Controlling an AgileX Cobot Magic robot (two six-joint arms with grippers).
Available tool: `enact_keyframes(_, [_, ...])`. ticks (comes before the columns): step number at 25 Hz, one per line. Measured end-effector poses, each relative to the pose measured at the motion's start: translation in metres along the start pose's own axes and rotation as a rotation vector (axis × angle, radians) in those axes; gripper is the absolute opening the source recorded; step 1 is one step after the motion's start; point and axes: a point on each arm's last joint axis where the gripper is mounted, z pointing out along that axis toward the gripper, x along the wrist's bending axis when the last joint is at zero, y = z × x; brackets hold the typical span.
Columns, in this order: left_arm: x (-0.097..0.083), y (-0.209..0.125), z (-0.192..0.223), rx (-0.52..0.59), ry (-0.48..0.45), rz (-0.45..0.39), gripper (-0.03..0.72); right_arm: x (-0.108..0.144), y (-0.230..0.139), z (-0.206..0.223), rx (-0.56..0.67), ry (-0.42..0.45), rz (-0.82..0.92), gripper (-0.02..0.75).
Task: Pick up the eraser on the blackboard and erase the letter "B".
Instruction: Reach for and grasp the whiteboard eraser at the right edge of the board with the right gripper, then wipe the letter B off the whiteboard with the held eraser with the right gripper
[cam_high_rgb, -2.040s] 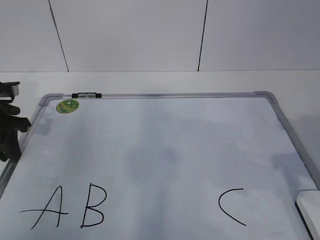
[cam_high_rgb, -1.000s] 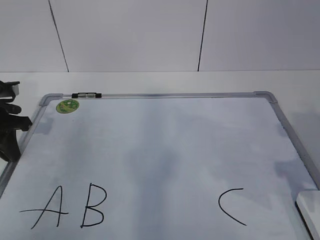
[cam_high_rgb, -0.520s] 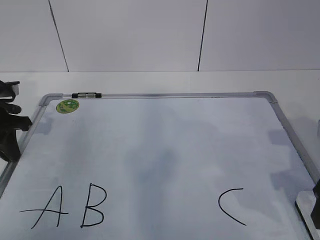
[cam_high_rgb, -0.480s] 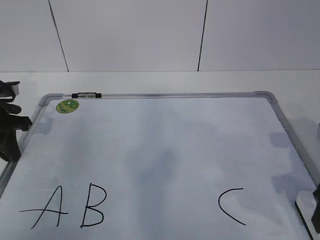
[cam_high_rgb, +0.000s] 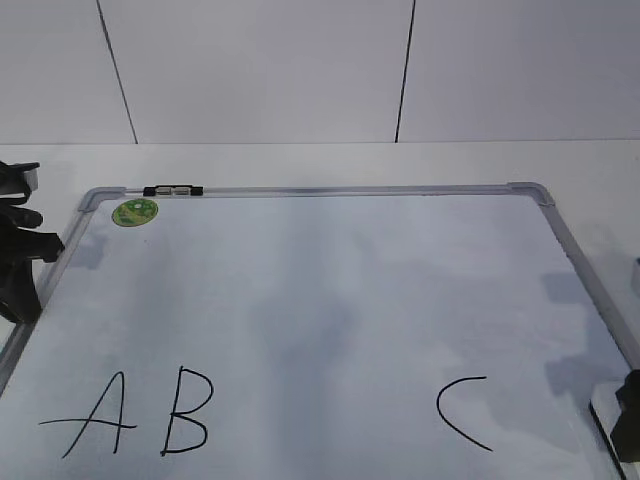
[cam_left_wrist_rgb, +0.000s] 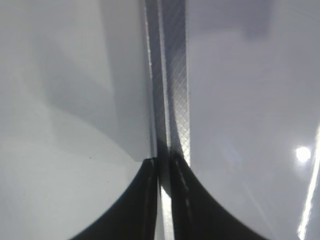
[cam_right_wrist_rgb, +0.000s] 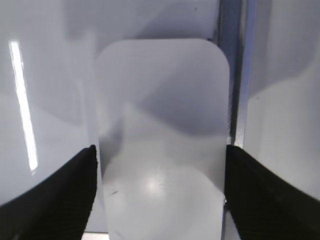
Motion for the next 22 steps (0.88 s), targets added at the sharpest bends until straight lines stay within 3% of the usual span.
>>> enact_keyframes(22, [0.000,0.000,0.000,0.000,0.000,0.000,0.046,0.001,0.005,0.016,0.061,0.004,0.055,0.586])
